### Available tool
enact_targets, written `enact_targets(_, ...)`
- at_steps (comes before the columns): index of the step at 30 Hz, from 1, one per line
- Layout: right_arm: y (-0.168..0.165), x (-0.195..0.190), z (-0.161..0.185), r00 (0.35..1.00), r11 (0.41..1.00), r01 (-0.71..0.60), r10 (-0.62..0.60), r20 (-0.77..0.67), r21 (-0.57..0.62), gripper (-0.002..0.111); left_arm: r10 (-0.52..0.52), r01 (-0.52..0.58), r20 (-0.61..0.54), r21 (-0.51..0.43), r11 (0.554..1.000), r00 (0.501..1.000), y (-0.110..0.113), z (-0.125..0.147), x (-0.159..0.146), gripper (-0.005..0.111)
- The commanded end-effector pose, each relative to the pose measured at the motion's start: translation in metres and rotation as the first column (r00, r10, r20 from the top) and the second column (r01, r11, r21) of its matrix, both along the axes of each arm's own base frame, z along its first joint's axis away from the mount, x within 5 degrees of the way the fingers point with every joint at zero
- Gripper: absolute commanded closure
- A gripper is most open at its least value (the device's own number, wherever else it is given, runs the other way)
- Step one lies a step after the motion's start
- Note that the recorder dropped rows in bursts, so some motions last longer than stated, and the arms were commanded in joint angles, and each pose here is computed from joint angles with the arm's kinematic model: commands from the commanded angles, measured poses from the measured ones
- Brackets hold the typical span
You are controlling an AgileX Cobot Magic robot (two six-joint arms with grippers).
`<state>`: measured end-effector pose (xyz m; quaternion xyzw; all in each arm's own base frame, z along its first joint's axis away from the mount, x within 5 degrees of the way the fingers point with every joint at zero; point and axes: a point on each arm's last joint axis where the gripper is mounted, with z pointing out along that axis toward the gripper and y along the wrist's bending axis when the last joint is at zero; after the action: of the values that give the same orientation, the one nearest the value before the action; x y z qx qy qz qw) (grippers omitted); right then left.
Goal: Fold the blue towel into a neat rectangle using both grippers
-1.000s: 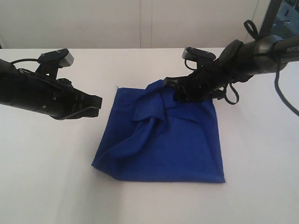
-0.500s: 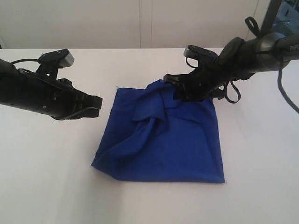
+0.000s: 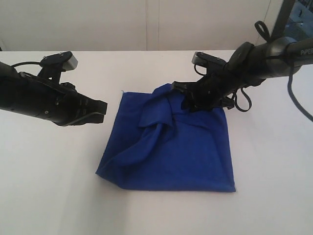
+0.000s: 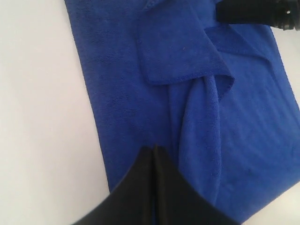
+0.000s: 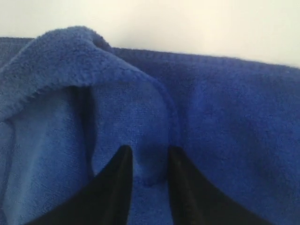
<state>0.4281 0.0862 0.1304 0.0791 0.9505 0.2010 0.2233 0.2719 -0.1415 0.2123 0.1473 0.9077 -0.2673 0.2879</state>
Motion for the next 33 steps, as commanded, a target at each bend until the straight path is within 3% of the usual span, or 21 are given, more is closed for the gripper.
enact_targets(1, 0.000, -0.002, -0.001, 1.000, 1.000, -0.009, 0.009, -0.023, 0.004, 0.082, -0.010, 0.009, -0.010, -0.024, 1.000, 1.000, -0.003, 0.003, -0.001, 0.107)
enact_targets(14, -0.005, -0.006, 0.012, 0.999, 0.999, 0.012, -0.013, -0.030, -0.030, 0.082, -0.010, 0.009, -0.010, -0.024, 1.000, 1.000, -0.003, 0.003, -0.001, 0.107)
enact_targets(22, -0.003, -0.004, -0.006, 0.997, 0.999, 0.039, -0.040, -0.067, -0.013, 0.082, -0.010, 0.009, -0.010, -0.024, 1.000, 1.000, -0.003, 0.003, -0.001, 0.107)
enact_targets(29, -0.004, -0.002, 0.001, 0.999, 0.999, 0.041, -0.042, -0.030, -0.019, 0.108, -0.010, 0.009, -0.010, -0.024, 1.000, 1.000, -0.003, 0.003, -0.001, 0.107)
enact_targets(33, -0.004, -0.001, 0.009, 1.000, 0.999, 0.016, -0.015, 0.015, -0.037, 0.108, -0.005, 0.005, -0.006, -0.022, 1.000, 1.000, -0.003, 0.003, -0.001, 0.107)
